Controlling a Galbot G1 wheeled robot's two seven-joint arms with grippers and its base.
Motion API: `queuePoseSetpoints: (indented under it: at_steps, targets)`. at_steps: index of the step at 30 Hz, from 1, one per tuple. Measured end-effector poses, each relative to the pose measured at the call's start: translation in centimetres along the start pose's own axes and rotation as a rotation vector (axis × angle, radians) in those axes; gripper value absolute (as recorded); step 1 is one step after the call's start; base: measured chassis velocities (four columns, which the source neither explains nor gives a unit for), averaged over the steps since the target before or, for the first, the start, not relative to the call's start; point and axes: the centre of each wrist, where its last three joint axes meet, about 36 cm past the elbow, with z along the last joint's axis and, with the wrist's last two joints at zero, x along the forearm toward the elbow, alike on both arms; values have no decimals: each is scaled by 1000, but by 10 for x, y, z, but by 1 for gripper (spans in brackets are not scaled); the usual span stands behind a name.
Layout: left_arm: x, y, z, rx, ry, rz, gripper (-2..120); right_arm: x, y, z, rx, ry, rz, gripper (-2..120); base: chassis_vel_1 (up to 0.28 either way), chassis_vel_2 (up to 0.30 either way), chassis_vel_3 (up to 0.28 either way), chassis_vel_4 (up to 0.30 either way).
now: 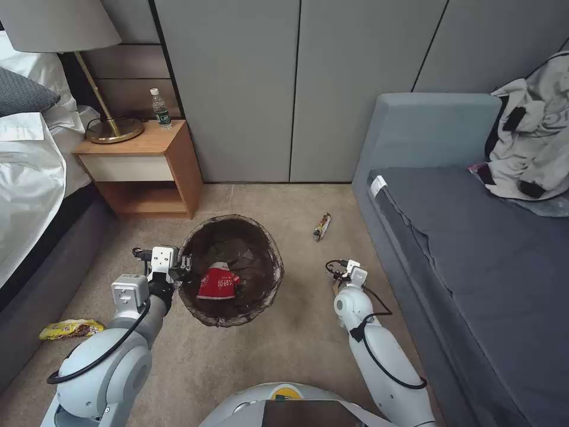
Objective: Pick up the trash bin, then pick up the garbage from the floor and place it into the trash bin.
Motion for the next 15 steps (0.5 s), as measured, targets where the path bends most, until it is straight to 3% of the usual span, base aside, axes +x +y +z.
queuePoseSetpoints:
  at_steps: [15]
  targets:
    - [0,-1,0,-2,-2,12,3,-7,-11,-5,-9,26,31,100,0,0,0,0]
